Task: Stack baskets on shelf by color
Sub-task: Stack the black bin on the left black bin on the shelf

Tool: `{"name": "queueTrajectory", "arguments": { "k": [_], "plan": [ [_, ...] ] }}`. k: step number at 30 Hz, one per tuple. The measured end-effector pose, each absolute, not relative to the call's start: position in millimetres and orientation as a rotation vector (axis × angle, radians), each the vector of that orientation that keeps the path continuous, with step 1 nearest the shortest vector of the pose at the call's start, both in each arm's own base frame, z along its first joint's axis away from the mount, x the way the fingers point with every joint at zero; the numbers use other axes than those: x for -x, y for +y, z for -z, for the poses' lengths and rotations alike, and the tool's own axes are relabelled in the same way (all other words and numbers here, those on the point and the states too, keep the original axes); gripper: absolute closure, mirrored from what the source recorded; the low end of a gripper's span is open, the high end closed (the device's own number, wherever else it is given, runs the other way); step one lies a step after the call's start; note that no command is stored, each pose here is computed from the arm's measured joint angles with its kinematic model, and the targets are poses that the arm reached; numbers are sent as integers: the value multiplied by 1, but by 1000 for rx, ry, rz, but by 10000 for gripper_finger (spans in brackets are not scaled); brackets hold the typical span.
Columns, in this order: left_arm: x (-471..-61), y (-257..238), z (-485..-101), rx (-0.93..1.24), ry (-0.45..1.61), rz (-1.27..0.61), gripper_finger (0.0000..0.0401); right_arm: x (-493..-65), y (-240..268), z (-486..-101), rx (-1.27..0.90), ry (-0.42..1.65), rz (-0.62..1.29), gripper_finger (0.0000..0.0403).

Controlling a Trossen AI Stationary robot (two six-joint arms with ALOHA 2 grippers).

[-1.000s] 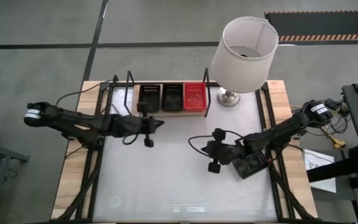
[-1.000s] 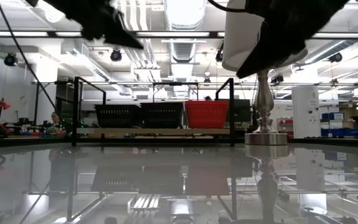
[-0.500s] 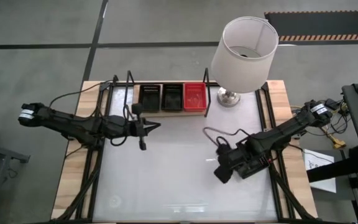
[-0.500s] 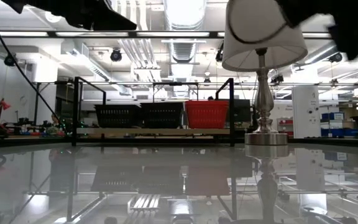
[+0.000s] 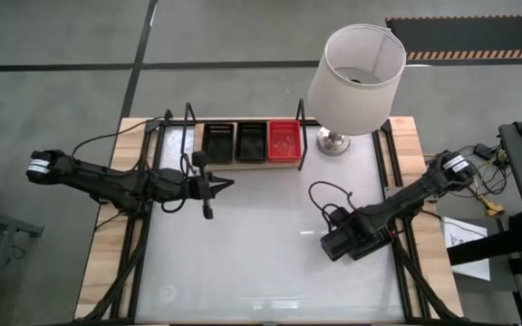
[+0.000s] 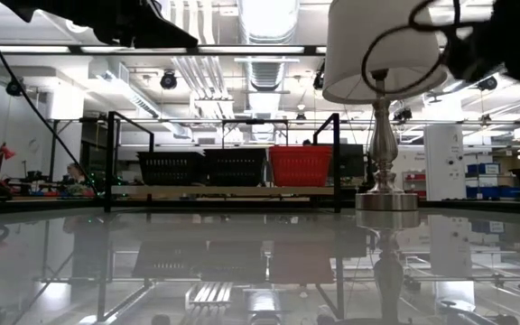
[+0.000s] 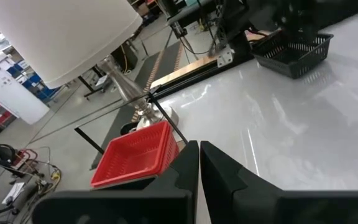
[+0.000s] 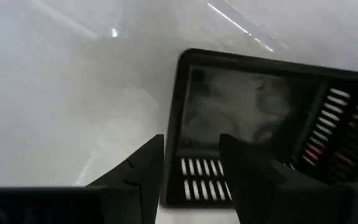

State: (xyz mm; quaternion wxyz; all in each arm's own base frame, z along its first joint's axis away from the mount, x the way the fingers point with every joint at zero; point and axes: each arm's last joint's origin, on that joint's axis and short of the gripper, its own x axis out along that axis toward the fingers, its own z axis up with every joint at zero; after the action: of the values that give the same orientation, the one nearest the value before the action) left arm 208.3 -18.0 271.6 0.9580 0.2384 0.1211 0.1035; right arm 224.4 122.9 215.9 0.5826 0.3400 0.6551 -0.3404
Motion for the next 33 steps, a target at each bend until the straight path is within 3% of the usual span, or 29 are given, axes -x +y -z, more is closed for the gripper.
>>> {"name": "queueTrajectory", "arguments": {
  "k": [11,21,29,33],
  "plan": [
    [-208,-18,-272,-483,245,-211,401,-233,128,-162,-720,1598,778,268],
    [-208,-18,-269,-485,252,-209,401,-240,131,-137,-651,1625,823,325],
    [-201,-17,-274,-474,215,-218,401,-244,134,-144,-644,1619,758,388],
    [-194,-17,-275,-465,183,-221,401,-254,140,-159,-589,1605,588,394]
  ]
}}
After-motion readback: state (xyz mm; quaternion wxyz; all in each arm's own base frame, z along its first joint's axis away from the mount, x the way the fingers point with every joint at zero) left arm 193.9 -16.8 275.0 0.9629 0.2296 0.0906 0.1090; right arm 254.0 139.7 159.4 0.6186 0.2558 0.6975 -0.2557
